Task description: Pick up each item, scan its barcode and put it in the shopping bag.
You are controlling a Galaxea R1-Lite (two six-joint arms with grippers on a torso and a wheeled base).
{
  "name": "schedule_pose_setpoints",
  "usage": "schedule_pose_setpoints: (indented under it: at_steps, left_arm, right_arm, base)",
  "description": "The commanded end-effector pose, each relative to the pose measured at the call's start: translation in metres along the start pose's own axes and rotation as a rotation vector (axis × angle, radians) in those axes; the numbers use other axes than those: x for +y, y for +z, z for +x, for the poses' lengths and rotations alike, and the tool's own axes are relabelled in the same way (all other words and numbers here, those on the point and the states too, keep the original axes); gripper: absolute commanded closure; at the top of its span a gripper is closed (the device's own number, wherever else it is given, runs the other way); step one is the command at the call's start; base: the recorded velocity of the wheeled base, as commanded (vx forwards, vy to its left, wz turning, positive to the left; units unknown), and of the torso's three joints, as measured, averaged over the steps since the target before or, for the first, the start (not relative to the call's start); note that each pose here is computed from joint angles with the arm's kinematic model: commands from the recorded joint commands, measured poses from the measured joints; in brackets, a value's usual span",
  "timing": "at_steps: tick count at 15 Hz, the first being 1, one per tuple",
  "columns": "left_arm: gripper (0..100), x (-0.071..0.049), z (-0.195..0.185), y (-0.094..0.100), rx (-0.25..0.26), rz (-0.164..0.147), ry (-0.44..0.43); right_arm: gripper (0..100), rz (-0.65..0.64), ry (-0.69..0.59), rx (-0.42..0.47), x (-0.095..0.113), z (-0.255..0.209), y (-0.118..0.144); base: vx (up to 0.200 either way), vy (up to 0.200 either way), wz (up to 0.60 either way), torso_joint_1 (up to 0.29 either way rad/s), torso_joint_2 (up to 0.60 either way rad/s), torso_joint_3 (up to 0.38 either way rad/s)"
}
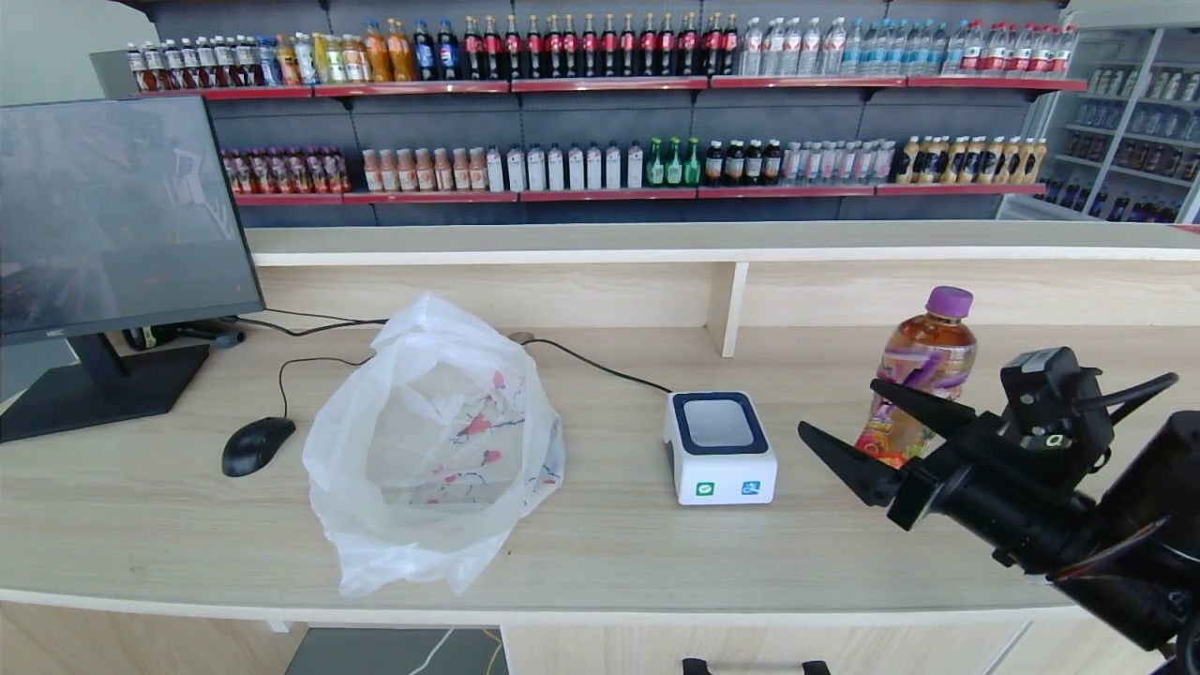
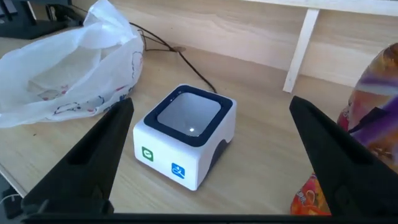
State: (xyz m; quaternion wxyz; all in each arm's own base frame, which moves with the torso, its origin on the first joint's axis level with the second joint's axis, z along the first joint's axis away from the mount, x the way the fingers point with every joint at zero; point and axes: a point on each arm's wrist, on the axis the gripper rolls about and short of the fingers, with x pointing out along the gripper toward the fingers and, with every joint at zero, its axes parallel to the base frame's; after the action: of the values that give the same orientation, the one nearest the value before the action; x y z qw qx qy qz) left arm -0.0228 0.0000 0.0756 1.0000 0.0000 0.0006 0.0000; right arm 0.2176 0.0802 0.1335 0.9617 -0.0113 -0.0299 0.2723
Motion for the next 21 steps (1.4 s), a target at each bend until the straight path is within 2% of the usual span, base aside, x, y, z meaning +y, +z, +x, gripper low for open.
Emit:
schedule_pose_setpoints:
  at_steps: [1,3,4,6,8,10,21]
  left_arm:
    - [100,0.000,0.000,0.000,0.000,0.000,0.000]
    - [100,0.000,0.000,0.000,0.000,0.000,0.000]
    - [100,0.000,0.000,0.000,0.000,0.000,0.000]
    - [100,0.000,0.000,0.000,-0.001,0.000,0.000]
    - [100,0.000,0.000,0.000,-0.001,0.000,0.000]
    - [100,0.000,0.000,0.000,0.000,0.000,0.000]
    - [100,0.000,0.000,0.000,0.000,0.000,0.000]
  right_arm:
    - [0,0.021,-0.027,0.101,-0.006,-0.002,-0.024]
    - [0,0.020,-0.027,0.094,-0.007,0.003,-0.024]
    - [0,0.021,-0.072,0.111,-0.007,0.001,-0.027]
    - [0,0.069,-0.244,0.110,-0.009,0.000,-0.026]
    - [0,0.109,-0.305,0.111,0.003,0.000,-0.027]
    - [0,0.125,-0.293,0.127,0.012,0.002,-0.031]
    - [0,0.130,-0.305,0.174,0.012,-0.009,-0.037]
  base:
    - [0.000,0.000,0.00,0.000,0.00,0.000]
    - [0.000,0.000,0.00,0.000,0.00,0.000]
    - [0.000,0.000,0.00,0.000,0.00,0.000]
    - [0.000,0.000,0.00,0.000,0.00,0.000]
    - [0.000,0.000,0.00,0.000,0.00,0.000]
    - [0.000,0.000,0.00,0.000,0.00,0.000]
    - [0.000,0.000,0.00,0.000,0.00,0.000]
